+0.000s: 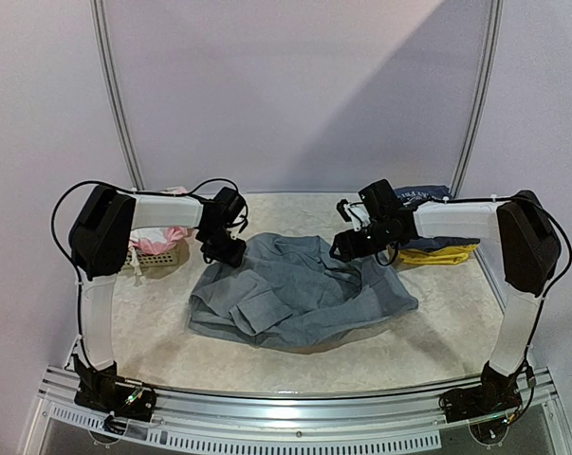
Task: Fold and stack the mixed laundry pile
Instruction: Adjust the crumpled shirt at the center of the board.
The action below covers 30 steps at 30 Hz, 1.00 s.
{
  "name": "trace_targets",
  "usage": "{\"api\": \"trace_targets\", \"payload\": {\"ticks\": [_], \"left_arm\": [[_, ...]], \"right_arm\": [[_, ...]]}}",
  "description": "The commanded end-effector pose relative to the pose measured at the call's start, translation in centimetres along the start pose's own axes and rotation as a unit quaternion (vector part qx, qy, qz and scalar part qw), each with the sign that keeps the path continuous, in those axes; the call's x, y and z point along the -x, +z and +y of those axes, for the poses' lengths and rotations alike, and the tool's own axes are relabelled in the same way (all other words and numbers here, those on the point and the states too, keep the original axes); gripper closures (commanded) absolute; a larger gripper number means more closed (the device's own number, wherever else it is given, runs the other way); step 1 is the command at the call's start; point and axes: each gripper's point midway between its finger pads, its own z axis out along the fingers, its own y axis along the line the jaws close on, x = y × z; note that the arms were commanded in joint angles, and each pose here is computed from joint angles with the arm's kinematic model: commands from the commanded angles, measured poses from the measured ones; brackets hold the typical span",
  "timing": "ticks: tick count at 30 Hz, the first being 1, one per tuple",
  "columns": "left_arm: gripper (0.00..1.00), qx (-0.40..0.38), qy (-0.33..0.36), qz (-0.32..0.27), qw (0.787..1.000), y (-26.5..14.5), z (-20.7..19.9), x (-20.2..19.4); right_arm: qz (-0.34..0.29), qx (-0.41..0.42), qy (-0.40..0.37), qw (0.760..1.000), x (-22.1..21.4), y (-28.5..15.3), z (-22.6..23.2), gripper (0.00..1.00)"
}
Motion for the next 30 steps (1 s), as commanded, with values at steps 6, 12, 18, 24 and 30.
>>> {"api": "trace_targets", "payload": {"ticks": [6,12,18,24,30], "left_arm": [[0.98,-0.024,-0.008,-0.006,1.0,1.5,-0.2,0.6],[1.0,-0.024,-0.025,-0.064,0.997,-2.5,0.4,1.4],[1.0,-0.021,-0.043,-0.127,0.991,-7.4,1.2,1.6],[1.0,-0.016,-0.064,-0.183,0.981,-11.5,1.8,1.1],[1.0,-0.014,-0.074,-0.185,0.98,-11.7,2.1,-1.3]], "right_arm": [[0.015,0.003,-0.002,1.0,-0.4,0.7,0.3,0.28],[0.013,-0.004,0.007,1.0,-0.5,0.6,0.0,0.28],[0.015,0.0,0.019,1.0,-1.1,1.4,0.0,0.28],[0.009,-0.003,0.022,1.0,-0.9,1.4,-0.1,0.28],[-0.009,-0.004,0.022,1.0,0.2,1.0,0.0,0.28]]}}
